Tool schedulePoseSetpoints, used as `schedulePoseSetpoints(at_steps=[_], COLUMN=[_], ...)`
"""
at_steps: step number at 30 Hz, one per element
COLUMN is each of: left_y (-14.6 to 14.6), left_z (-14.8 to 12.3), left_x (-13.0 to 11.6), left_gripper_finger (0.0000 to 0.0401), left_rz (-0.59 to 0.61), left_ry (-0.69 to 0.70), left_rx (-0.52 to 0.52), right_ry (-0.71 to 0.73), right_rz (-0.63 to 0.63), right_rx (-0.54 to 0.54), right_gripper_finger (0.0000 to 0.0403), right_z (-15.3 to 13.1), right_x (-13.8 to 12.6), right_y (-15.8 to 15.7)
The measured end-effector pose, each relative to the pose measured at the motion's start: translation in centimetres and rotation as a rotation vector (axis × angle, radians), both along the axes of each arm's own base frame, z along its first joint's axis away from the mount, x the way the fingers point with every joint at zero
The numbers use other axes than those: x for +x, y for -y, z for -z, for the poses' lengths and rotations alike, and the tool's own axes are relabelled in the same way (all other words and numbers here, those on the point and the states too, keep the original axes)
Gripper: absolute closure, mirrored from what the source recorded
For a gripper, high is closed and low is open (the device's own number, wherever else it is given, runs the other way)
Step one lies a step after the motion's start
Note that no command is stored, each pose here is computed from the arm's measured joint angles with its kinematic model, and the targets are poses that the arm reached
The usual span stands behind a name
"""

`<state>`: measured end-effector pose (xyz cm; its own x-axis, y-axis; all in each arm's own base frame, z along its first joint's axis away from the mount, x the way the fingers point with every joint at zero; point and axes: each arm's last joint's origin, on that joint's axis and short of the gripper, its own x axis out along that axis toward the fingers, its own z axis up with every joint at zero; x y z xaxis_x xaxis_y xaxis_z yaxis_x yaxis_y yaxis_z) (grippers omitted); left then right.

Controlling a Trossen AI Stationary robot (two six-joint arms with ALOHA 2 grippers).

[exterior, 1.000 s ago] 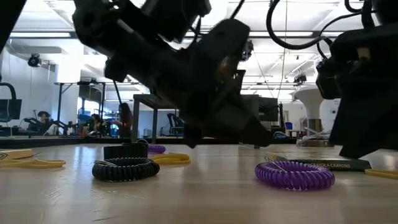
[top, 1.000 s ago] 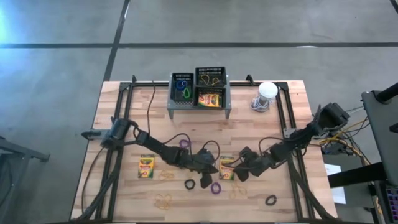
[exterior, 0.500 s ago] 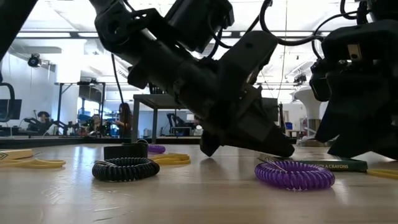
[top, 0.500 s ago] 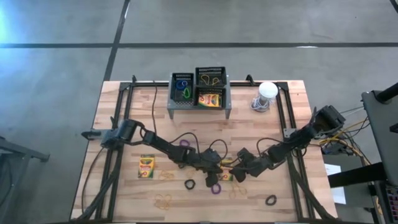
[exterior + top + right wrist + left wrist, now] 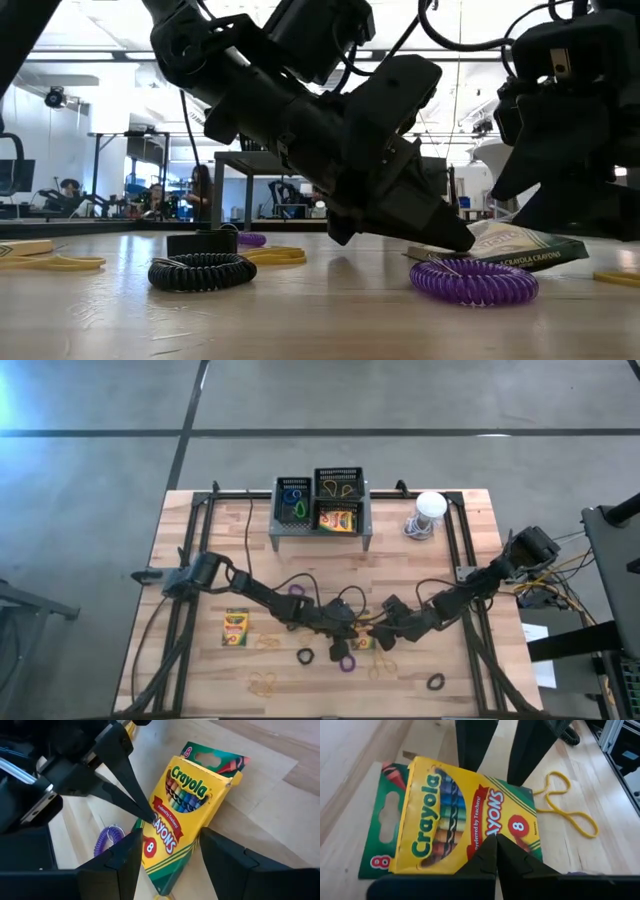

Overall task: Pick & Place Office Desk Supplies
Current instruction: Put the crayon box into the bottom black bin on the shelf

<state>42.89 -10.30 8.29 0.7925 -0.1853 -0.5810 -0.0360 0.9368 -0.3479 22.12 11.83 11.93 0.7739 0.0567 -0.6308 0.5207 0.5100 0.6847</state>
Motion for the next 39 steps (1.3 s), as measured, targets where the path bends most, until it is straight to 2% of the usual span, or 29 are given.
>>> schedulePoseSetpoints(at_steps=[9,16,22,27,34,39], left_y=[0.0,-0.2,0.3,1.0,0.4,-0.1], left_z=[-0.6,-4.3,-6.5,-5.1,-2.3,-1.2], left_x=[0.1,-0.1,-2.2,-3.5,-3.3,-2.8], left_gripper_finger=[0.0395,0.0395,0.0395,0.0395,0.0395,0.0395], left_rz=[0.027,0.015,0.044,0.053,-0.010,-0.025], left_ry=[0.040,0.096,-0.072,-0.171,-0.160,-0.143], left_rx=[0.035,0.035,0.037,0.030,-0.004,-0.015], right_ry=[0.027,0.018,-0.022,-0.051,-0.066,-0.059], right_rz=[0.004,0.008,0.020,0.026,0.046,0.038], right_rx=[0.005,-0.003,-0.011,-0.013,-0.001,0.006], right_gripper_finger=[0.0211,0.0211,0.0211,0.0211,0.0211,0.0211], right_z=[-0.5,-0.4,0.2,0.8,1.8,2.2], right_x=[0.0,0.0,-0.2,-0.2,0.1,0.3], right_y=[0.0,0.0,0.1,0.1,0.0,-0.2])
